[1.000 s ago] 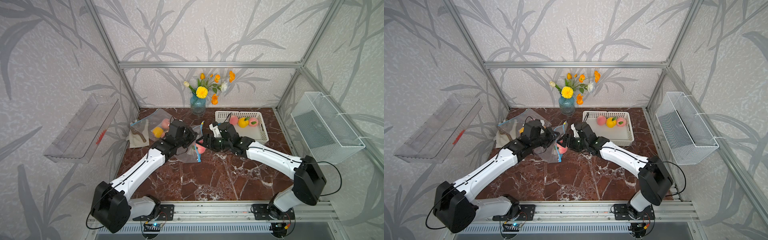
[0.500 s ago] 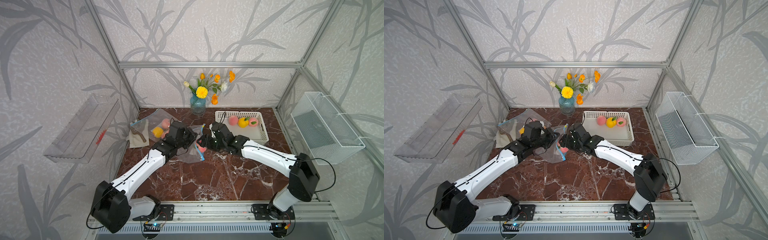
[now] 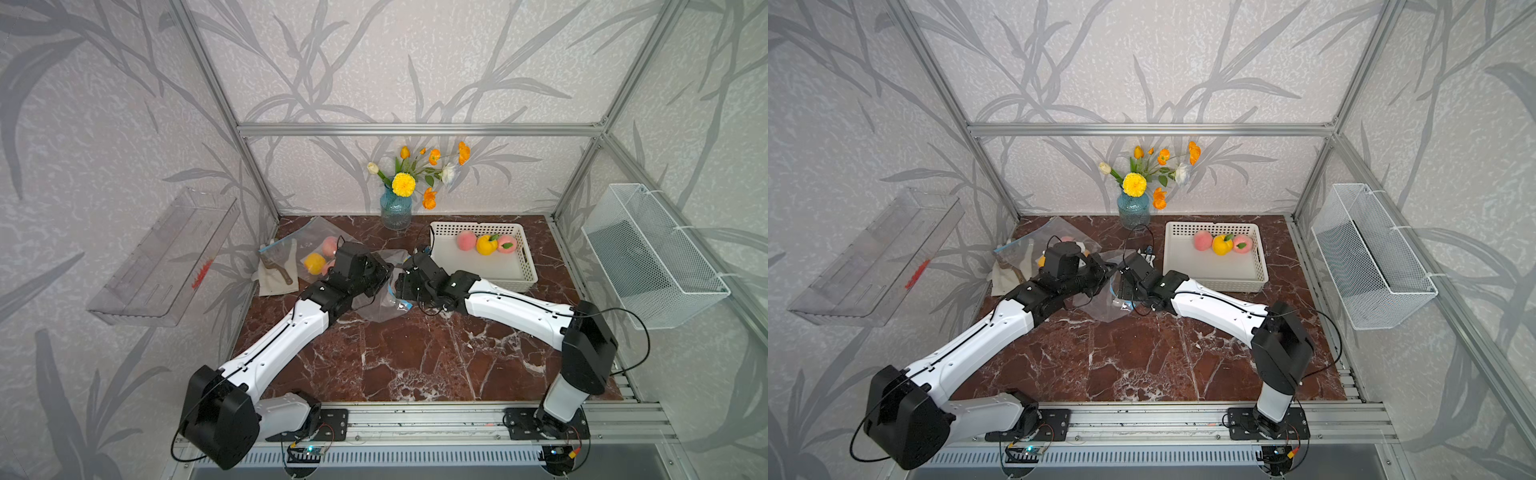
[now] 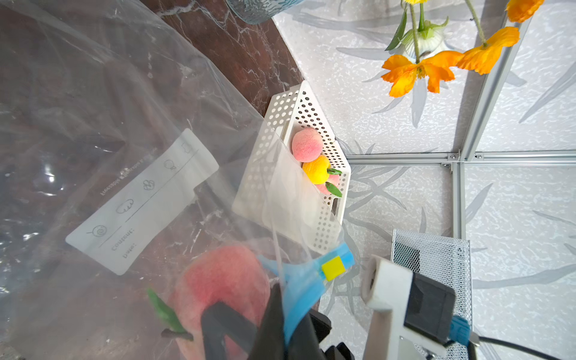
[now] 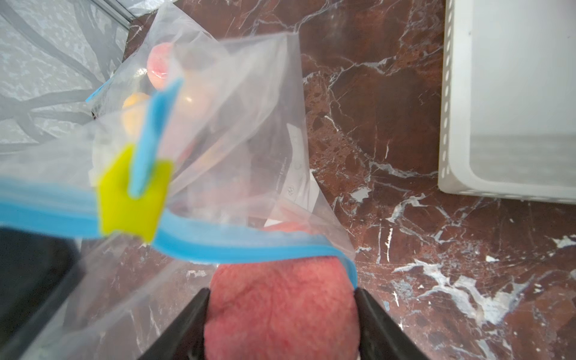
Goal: Place the peach in a zip-top bag and seal the zipper
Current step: Place the peach in the zipper food storage bag.
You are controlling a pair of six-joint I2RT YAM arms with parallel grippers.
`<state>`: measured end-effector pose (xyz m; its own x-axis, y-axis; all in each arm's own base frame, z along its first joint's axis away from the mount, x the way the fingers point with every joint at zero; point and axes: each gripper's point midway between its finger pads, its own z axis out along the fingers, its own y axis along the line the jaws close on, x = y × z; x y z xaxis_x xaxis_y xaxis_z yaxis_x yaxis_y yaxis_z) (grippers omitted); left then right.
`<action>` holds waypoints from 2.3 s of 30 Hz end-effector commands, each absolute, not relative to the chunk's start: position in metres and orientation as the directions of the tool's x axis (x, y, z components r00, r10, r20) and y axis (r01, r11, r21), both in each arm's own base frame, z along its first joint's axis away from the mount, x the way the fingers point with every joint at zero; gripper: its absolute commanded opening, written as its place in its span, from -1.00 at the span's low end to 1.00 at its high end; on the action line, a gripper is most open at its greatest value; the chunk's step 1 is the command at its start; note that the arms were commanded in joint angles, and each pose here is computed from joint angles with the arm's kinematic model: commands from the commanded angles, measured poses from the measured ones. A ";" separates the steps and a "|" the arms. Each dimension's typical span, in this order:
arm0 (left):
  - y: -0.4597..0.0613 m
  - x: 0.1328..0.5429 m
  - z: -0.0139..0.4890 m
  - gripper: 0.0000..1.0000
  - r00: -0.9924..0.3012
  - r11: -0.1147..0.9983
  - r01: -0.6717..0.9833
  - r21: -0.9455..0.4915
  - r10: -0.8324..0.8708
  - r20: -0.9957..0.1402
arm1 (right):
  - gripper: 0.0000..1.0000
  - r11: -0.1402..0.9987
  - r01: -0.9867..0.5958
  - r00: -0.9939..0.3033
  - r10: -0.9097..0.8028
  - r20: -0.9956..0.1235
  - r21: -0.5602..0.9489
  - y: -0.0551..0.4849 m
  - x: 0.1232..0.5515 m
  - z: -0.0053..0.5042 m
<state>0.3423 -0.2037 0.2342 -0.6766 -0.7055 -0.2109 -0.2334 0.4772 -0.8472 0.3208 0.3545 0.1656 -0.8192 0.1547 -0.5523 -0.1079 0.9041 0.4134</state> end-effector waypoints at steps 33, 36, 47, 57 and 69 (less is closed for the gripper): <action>-0.192 0.344 0.229 -1.00 -0.652 0.431 -0.259 -0.865 -0.738 -0.173 | 0.25 0.678 -0.214 -0.885 0.170 -0.433 0.703 0.375 0.297 0.207; -0.196 0.344 0.237 -1.00 -0.661 0.409 -0.243 -0.880 -0.734 -0.158 | 0.22 0.774 -0.237 -0.850 0.127 -0.510 0.587 0.370 0.303 0.192; -0.203 0.334 0.267 -1.00 -0.696 0.384 -0.179 -0.906 -0.701 -0.159 | 0.21 0.905 -0.368 -0.683 -0.107 -0.722 0.215 0.354 0.327 0.174; -0.199 0.335 0.267 -0.99 -0.674 0.367 -0.195 -0.909 -0.724 -0.147 | 0.57 0.694 -0.507 -0.749 -0.062 -0.660 0.511 0.393 0.296 0.220; -0.188 0.336 0.247 -0.99 -0.619 0.344 -0.263 -0.901 -0.776 -0.116 | 0.84 0.629 -0.362 -0.858 0.064 -0.510 0.688 0.391 0.288 0.226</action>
